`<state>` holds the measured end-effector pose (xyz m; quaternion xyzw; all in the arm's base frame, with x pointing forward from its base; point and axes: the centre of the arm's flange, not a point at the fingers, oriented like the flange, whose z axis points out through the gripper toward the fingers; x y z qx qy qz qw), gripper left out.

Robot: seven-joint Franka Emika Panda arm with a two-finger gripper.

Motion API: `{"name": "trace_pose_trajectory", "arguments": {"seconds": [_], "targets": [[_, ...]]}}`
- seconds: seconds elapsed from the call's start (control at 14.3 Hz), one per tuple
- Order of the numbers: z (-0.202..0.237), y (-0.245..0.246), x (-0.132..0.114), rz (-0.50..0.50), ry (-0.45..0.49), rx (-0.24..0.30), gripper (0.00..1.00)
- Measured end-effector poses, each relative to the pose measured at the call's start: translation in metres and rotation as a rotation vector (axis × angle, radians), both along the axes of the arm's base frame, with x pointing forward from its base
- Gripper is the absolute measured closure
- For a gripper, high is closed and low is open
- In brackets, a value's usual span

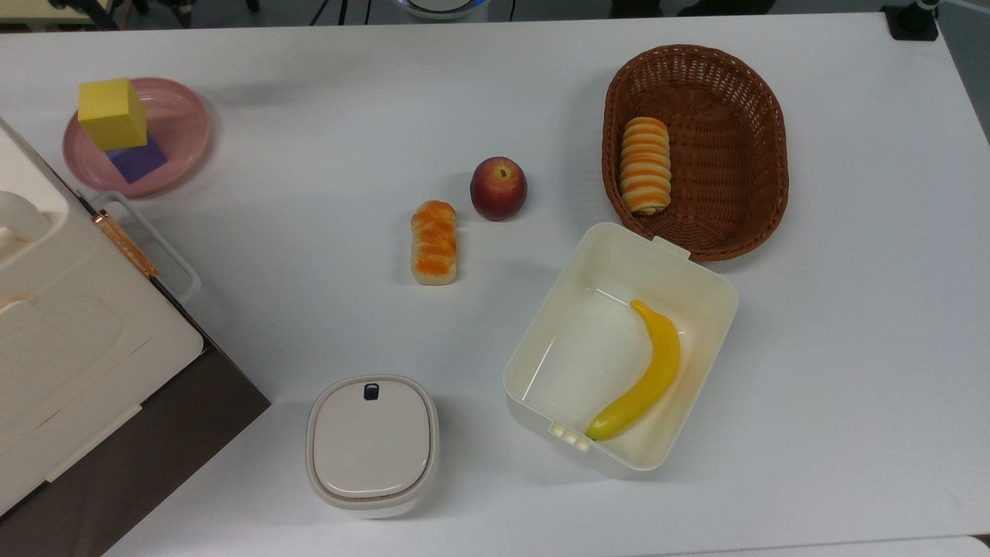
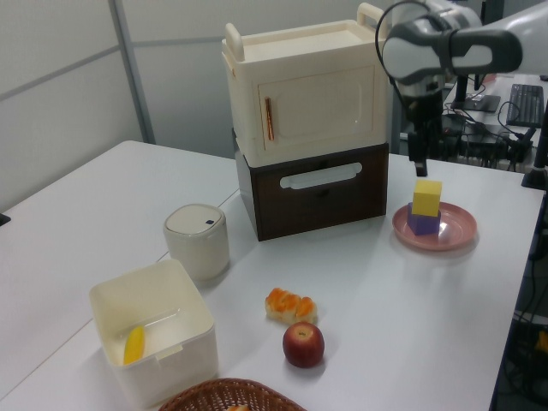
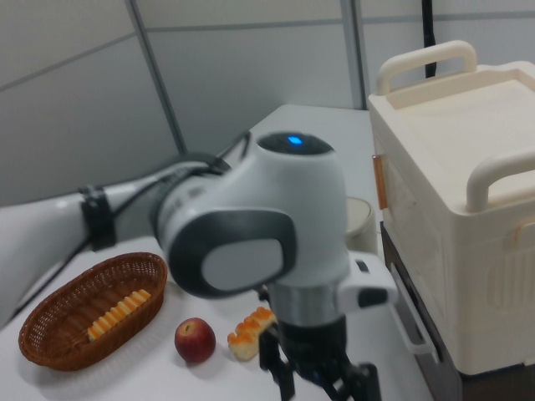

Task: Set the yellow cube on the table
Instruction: 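Lower the gripper onto the yellow cube atop the purple cube and grasp, then lift the yellow cube off the purple cube and lower it onto the table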

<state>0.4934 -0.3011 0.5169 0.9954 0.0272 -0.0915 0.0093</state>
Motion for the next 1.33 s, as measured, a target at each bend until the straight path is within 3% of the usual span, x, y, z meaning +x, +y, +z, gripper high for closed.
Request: {"name": "trace_pose_trajectory", "arguments": {"seconds": [0.28, 0.7, 1.19, 1.26, 1.33], "targets": [[-0.049, -0.032, 0.009, -0.004, 0.048, -0.046, 0.00], [-0.067, -0.059, 0.008, 0.032, 0.063, -0.115, 0.00], [-0.125, -0.065, 0.028, 0.062, 0.078, -0.112, 0.00], [-0.129, -0.065, 0.029, 0.064, 0.080, -0.111, 0.01], [-0.131, -0.065, 0.030, 0.065, 0.081, -0.110, 0.14]]}}
